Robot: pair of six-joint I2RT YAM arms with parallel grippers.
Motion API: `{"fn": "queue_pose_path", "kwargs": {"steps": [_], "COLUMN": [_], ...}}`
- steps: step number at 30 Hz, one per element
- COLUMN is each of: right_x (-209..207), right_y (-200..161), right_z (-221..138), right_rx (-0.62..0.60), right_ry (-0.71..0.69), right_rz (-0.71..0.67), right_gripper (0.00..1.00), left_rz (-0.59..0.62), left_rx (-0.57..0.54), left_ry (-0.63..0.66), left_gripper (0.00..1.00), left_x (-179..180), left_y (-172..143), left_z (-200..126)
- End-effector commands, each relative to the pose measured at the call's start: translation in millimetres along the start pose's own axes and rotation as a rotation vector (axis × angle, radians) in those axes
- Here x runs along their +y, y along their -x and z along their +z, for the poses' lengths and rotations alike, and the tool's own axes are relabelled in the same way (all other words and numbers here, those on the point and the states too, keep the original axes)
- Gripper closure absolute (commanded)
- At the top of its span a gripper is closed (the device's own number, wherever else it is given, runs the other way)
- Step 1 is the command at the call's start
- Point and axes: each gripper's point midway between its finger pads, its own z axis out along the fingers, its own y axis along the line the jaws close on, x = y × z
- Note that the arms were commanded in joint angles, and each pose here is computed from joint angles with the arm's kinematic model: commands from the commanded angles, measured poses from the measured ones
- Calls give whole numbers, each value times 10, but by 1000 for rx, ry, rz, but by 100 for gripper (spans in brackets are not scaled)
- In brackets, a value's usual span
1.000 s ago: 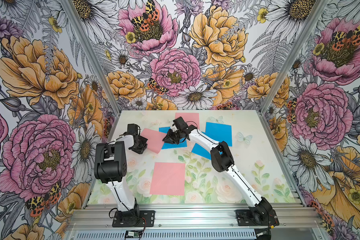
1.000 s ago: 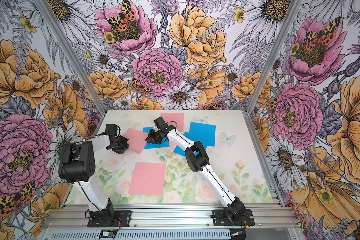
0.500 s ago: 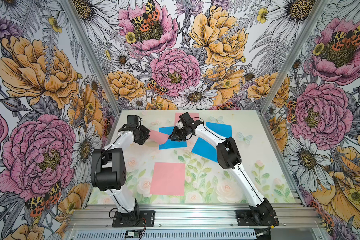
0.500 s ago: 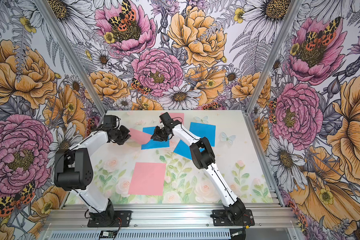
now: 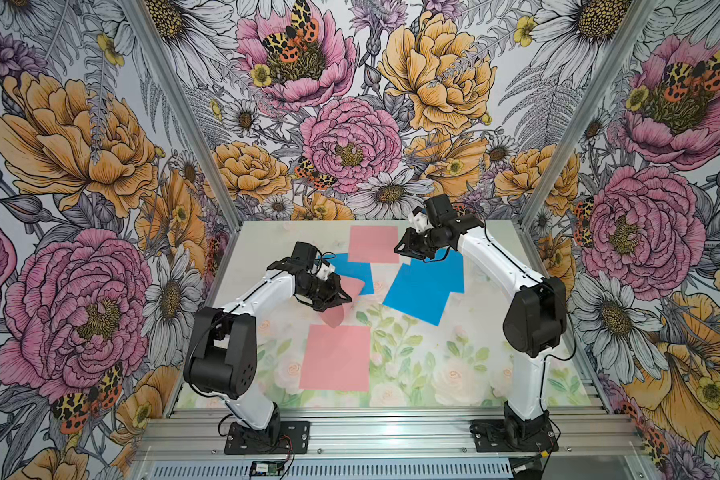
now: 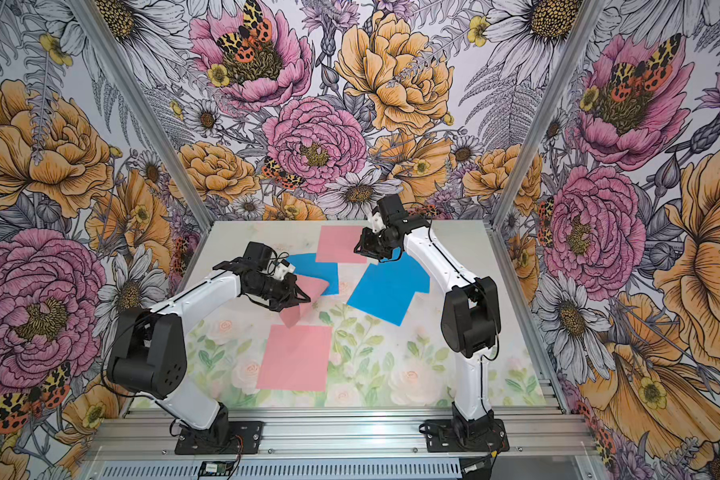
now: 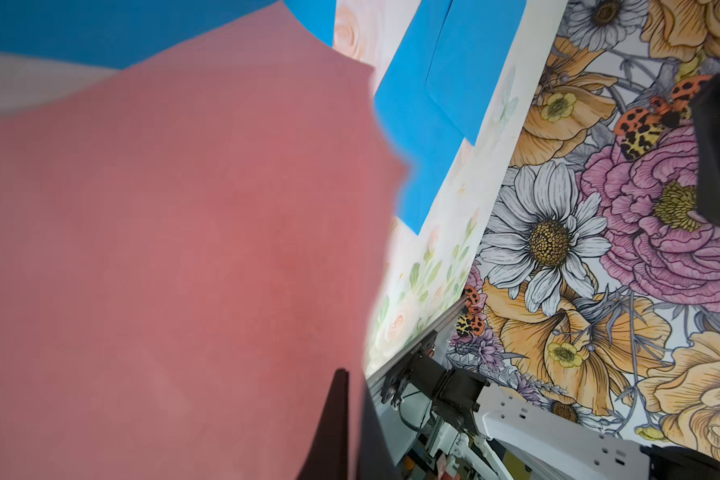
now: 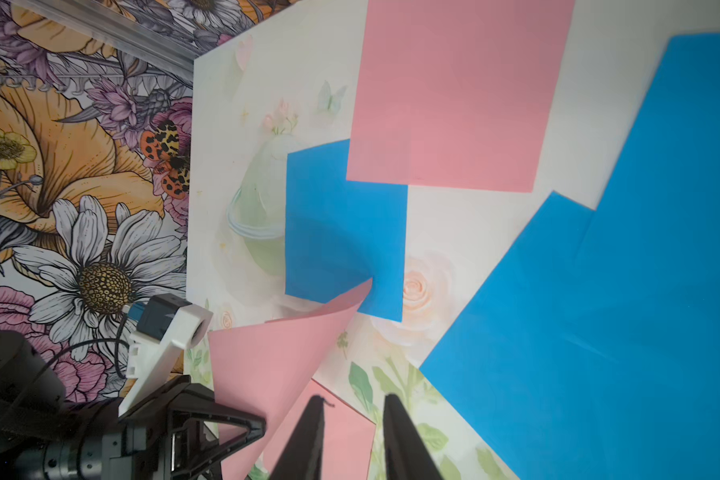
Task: Sort the scattered colored papers by color
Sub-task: Place the colored paper.
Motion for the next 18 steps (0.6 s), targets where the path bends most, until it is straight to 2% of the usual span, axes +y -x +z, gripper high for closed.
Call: {"fn": "queue_pose_path", "kwargs": {"steps": [1, 6, 10, 13, 18], "right_x": [-154, -161, -157, -183, -326], "right_y": [-219, -228, -192, -198, -234], "right_z": [132, 70, -9, -45, -142], "right_rx": [65, 49, 30, 24, 2], "right_ry": [-51, -63, -63, -68, -115], "right_rz": [-17, -21, -24, -20, -21], "right_gripper": [72, 72, 71, 71, 70], "left_rz": [45, 185, 218, 194, 120], "left_rx": [43, -12, -4, 32, 52], "left_ry": [-18, -62, -67, -11, 185], "left_gripper": [100, 100, 100, 100, 100], "left_x": [-214, -1139, -1444, -1244, -330], "left_y": [-207, -348, -585, -794, -948], "left_z": [-38, -90, -12, 135, 347]}}
